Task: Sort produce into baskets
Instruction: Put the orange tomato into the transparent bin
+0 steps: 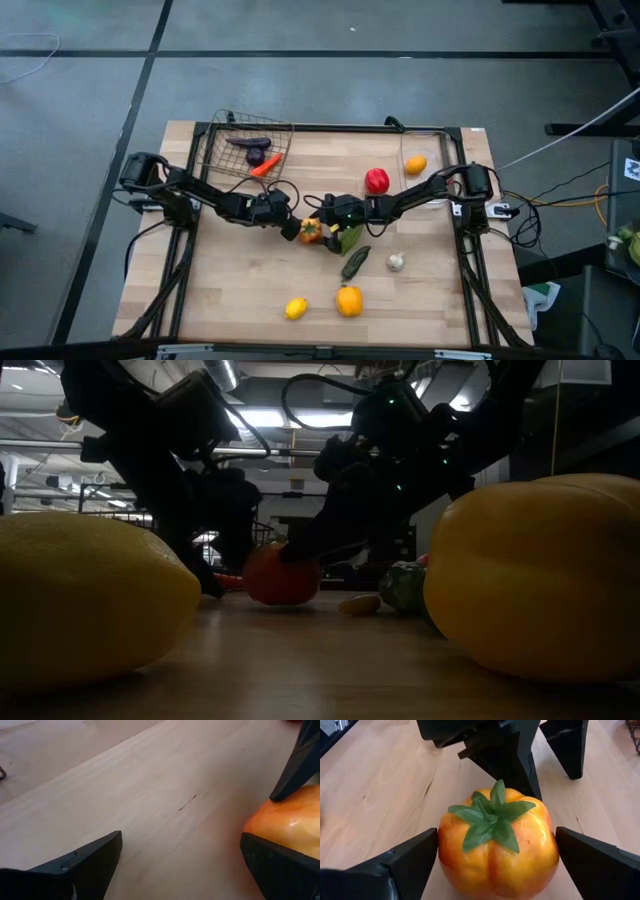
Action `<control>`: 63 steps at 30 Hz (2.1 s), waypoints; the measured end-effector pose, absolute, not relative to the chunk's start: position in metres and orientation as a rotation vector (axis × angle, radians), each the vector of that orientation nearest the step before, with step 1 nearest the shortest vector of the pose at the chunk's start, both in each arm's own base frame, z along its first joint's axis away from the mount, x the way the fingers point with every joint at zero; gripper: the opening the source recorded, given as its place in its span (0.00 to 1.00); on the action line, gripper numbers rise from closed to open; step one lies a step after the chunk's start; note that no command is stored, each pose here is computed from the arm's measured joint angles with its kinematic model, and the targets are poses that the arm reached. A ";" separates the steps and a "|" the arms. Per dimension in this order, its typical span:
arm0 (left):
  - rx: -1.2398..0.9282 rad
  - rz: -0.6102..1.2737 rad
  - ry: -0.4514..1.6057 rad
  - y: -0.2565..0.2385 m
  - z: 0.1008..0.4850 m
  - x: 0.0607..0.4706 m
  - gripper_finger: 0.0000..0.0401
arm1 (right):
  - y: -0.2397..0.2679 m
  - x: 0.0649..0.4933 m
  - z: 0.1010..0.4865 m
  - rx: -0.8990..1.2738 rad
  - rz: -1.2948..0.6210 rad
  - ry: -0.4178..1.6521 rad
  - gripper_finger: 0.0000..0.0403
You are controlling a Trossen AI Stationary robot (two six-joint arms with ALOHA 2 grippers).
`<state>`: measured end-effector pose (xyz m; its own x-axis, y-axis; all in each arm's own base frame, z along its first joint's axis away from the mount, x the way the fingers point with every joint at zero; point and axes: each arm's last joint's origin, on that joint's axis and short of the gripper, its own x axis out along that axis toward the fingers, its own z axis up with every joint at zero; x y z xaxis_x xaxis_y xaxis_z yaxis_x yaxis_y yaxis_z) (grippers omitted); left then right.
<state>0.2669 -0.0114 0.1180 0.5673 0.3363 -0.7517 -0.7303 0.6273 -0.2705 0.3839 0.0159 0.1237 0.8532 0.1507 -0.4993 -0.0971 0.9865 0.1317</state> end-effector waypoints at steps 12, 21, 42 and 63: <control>-0.617 0.616 0.621 -0.011 0.149 0.262 1.00 | 0.016 0.379 0.142 0.103 0.131 0.527 0.98; -0.618 0.616 0.609 -0.011 0.152 0.262 1.00 | 0.015 0.378 0.151 0.090 0.119 0.511 0.95; -0.625 0.613 0.608 -0.011 0.152 0.262 1.00 | 0.014 0.363 0.180 0.058 0.108 0.546 0.84; -0.648 0.613 0.588 -0.011 0.153 0.263 1.00 | -0.024 0.243 0.305 -0.187 -0.391 0.579 0.84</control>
